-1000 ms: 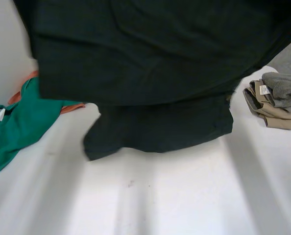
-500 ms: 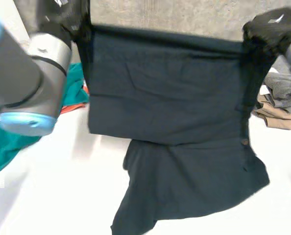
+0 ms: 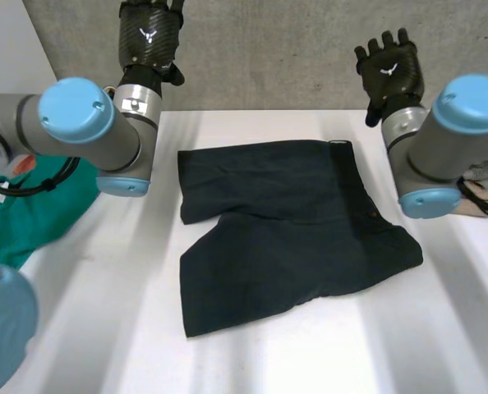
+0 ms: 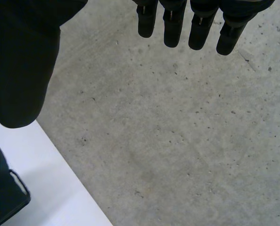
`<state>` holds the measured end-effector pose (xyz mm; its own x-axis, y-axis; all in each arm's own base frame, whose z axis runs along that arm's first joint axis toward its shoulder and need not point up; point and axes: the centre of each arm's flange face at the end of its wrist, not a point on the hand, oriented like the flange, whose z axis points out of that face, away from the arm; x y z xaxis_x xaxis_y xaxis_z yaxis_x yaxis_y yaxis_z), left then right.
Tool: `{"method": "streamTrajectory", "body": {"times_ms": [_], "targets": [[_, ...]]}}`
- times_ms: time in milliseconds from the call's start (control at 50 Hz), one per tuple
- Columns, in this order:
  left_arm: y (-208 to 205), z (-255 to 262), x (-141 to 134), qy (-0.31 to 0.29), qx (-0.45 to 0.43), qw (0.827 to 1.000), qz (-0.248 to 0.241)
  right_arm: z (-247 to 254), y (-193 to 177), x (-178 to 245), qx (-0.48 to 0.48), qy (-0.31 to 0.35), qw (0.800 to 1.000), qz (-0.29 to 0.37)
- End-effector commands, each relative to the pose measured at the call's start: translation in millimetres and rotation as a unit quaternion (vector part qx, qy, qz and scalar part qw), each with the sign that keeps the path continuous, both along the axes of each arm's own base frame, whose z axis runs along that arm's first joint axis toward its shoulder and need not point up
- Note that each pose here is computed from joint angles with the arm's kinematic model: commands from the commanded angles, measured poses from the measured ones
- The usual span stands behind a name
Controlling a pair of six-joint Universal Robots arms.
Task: Fold the laundry.
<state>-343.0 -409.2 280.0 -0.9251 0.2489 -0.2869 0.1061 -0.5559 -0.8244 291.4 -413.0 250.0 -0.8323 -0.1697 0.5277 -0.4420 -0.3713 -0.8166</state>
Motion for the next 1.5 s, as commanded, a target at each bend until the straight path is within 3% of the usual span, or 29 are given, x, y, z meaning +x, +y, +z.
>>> {"method": "streamTrajectory", "body": {"times_ms": [20, 140, 200, 220, 300, 400, 500, 700, 980, 1180, 1340, 1440, 1500], "targets": [[64, 18, 24, -0.02, 0.077, 0.997, 0.023, 27, 51, -21, 0.073, 0.037, 0.996, 0.035], [149, 0, 36, -0.089, 0.193, 0.977, -0.005, 0, 90, -69, 0.229, 0.088, 0.967, 0.066], [197, -23, 45, -0.137, 0.258, 0.956, -0.028, -10, 112, -91, 0.282, 0.115, 0.95, 0.074], [221, -37, 52, -0.164, 0.292, 0.941, -0.04, -14, 117, -96, 0.294, 0.122, 0.945, 0.074], [265, -71, 63, -0.212, 0.344, 0.912, -0.066, -43, 134, -116, 0.341, 0.159, 0.923, 0.082], [289, -99, 66, -0.232, 0.378, 0.892, -0.087, -71, 150, -119, 0.355, 0.181, 0.911, 0.107], [281, -132, 61, -0.249, 0.413, 0.872, -0.081, -78, 145, -120, 0.333, 0.18, 0.92, 0.103], [244, -143, 48, -0.215, 0.376, 0.899, -0.062, -111, 117, -117, 0.283, 0.173, 0.938, 0.102], [227, -159, 34, -0.215, 0.373, 0.901, -0.062, -126, 99, -102, 0.231, 0.163, 0.953, 0.11], [212, -136, 22, -0.172, 0.31, 0.933, -0.064, -141, 90, -89, 0.217, 0.174, 0.955, 0.106], [214, -113, 23, -0.161, 0.292, 0.94, -0.067, -137, 89, -95, 0.223, 0.176, 0.956, 0.076], [227, -83, 30, -0.16, 0.289, 0.941, -0.071, -92, 101, -103, 0.23, 0.161, 0.957, 0.069], [242, -57, 40, -0.168, 0.296, 0.937, -0.074, -69, 120, -105, 0.266, 0.165, 0.947, 0.076]]}}
